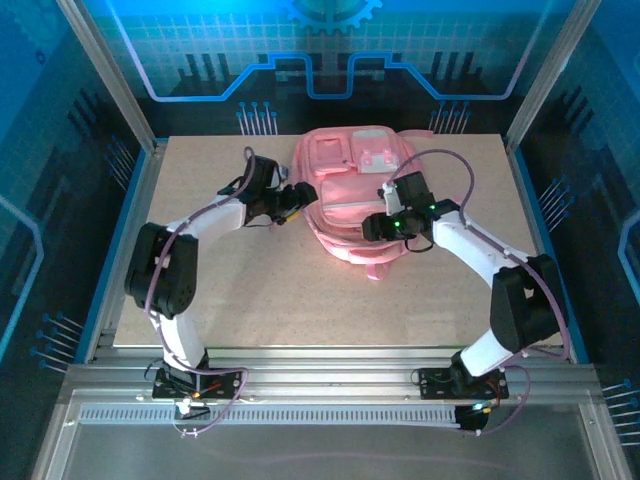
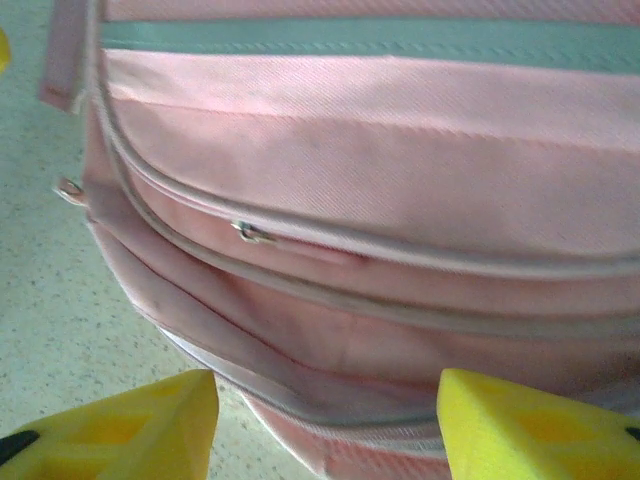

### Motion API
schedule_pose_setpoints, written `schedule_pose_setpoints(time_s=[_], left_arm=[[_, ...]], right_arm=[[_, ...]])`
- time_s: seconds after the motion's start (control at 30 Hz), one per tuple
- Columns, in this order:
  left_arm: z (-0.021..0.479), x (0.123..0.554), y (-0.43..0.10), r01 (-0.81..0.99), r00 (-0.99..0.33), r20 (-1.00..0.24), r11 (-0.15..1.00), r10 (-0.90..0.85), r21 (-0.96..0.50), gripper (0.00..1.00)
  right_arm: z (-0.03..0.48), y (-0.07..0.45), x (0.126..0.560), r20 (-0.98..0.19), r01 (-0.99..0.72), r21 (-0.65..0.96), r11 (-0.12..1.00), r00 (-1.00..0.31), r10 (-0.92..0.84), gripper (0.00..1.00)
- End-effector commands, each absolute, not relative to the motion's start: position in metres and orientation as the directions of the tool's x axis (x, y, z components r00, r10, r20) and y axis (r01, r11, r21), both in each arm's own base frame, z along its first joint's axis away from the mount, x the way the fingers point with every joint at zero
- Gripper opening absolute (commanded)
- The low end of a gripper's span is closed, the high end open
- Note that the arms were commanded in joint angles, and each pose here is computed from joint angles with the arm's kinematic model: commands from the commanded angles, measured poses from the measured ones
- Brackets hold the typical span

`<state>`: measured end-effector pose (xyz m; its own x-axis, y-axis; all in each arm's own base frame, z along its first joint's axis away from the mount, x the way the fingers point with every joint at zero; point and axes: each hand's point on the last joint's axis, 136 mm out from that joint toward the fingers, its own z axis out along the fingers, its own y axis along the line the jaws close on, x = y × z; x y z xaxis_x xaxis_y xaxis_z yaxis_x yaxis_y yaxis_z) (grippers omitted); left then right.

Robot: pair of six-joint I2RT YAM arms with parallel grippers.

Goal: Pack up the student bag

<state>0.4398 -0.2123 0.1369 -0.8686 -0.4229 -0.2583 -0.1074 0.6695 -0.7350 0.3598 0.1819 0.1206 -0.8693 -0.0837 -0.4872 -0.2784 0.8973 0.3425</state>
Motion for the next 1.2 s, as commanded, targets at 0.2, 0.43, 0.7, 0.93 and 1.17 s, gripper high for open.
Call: schedule_pose_setpoints(time_s=[0.2,0.43,0.7,0.93,1.17], left_arm=[[0.114,0.380,-0.249,-0.202,-0.868,-0.145,0.604,-0.475,-0.771,0.73],[0.088,0.366,-0.278,-0.231,-0.868,-0.118,0.601,-0.483,-0.765,0.73],[0.047,0.371,-0.274,-0.281,-0.863,-0.103,0.640,-0.494,-0.716,0.59],[0.029,0.369,-0.259,-0.314,-0.856,-0.089,0.649,-0.509,-0.693,0.48],[0.028,0.366,-0.257,-0.309,-0.861,-0.090,0.654,-0.501,-0.691,0.44]], right_arm=[[0.090,0.210,0.376,-0.499,-0.350,0.408,0.843,-0.859,-0.115,0.63],[0.083,0.219,0.387,-0.525,-0.362,0.425,0.830,-0.845,-0.100,0.66],[0.102,0.242,0.392,-0.606,-0.472,0.424,0.773,-0.782,-0.145,0.61],[0.093,0.254,0.393,-0.596,-0.491,0.409,0.769,-0.782,-0.182,0.49],[0.085,0.259,0.396,-0.599,-0.513,0.308,0.801,-0.759,-0.256,0.39]])
